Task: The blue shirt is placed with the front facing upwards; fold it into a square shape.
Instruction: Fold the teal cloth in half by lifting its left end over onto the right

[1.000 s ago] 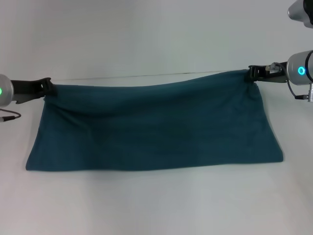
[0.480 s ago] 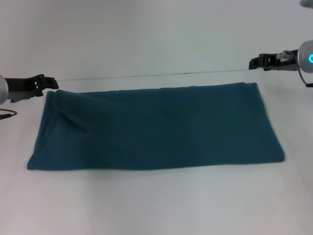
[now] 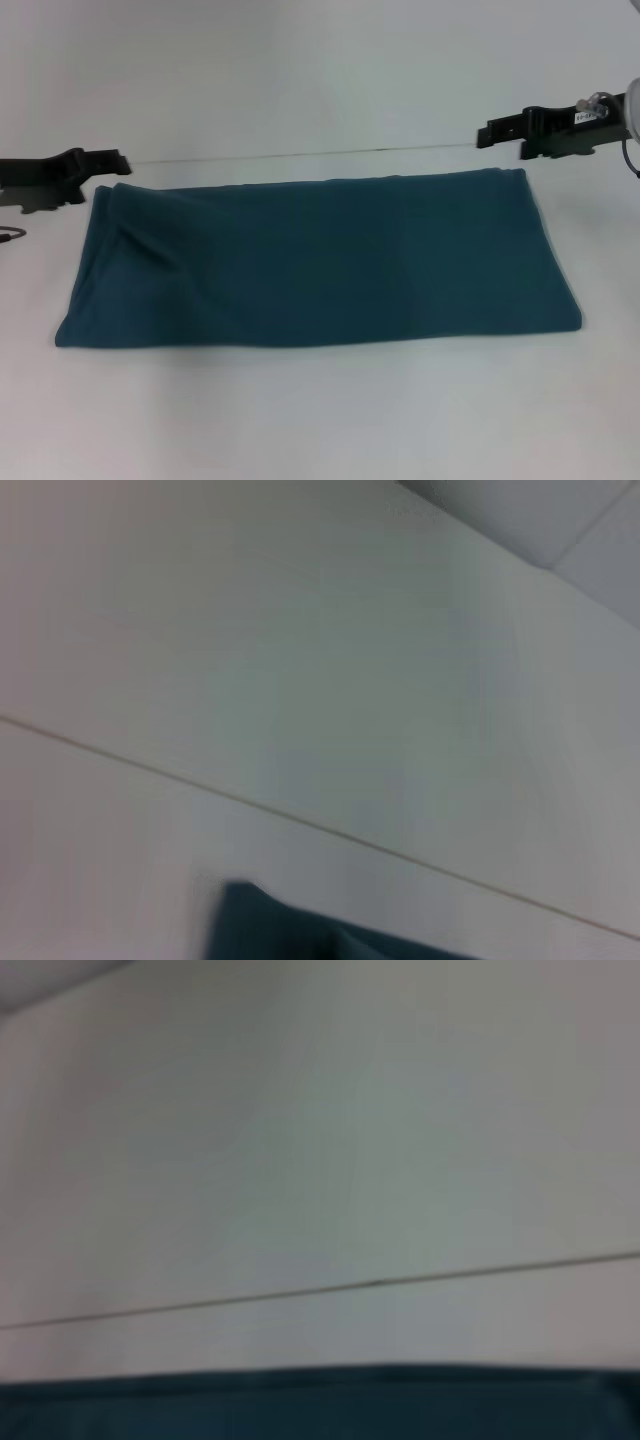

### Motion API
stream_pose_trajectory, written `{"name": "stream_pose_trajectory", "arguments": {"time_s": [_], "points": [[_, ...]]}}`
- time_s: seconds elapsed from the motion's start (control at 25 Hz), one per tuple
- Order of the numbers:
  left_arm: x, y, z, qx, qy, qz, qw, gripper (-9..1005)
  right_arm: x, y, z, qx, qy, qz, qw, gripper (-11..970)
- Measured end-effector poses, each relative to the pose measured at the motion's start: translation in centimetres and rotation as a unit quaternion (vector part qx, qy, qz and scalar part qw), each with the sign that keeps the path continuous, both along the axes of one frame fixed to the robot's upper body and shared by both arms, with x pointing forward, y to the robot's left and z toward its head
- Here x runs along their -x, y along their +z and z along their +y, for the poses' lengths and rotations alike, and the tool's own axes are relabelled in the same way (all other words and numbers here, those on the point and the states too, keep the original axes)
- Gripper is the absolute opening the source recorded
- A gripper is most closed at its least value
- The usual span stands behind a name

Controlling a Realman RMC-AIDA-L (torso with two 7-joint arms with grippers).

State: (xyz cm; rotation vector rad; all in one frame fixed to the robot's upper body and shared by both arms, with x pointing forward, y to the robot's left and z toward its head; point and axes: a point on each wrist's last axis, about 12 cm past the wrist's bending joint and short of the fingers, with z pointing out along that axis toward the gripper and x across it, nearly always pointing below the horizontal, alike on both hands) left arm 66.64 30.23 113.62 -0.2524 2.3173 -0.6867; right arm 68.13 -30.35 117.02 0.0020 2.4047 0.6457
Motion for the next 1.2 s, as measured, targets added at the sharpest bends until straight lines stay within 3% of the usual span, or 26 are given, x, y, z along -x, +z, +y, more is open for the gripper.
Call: {"name": "stream_pose_trajectory", "arguments": {"time_s": [0.12, 0.28, 0.48, 0.76, 0.96, 1.2], "points": [[1.1, 0.4, 0.2, 0.045, -0.027, 0.012, 0.999, 809, 1.5, 1.0, -0.2, -0.064, 0.047, 0.007, 0.997, 807], [2.9, -0.1, 1.0, 0.093, -0.044, 0.031, 0.994, 860, 4.2, 0.9, -0.5, -0.122, 0.125, 0.016, 0.984, 805], [4.9, -1.8, 1.5, 0.133, -0.036, 0.044, 0.99, 860, 8.0, -2.1, -1.2, -0.147, 0.182, 0.009, 0.972, 804], [6.1, -3.1, 0.8, 0.171, -0.028, 0.039, 0.984, 859, 12.3, -6.0, -1.9, -0.152, 0.215, -0.004, 0.965, 804], [6.3, -4.1, 0.3, 0.178, -0.019, 0.05, 0.982, 859, 13.9, -6.8, -1.9, -0.173, 0.228, 0.003, 0.958, 804], [6.2, -5.5, 0.4, 0.167, 0.019, 0.056, 0.984, 860, 13.9, -6.9, -1.7, -0.18, 0.229, -0.004, 0.957, 804]]}}
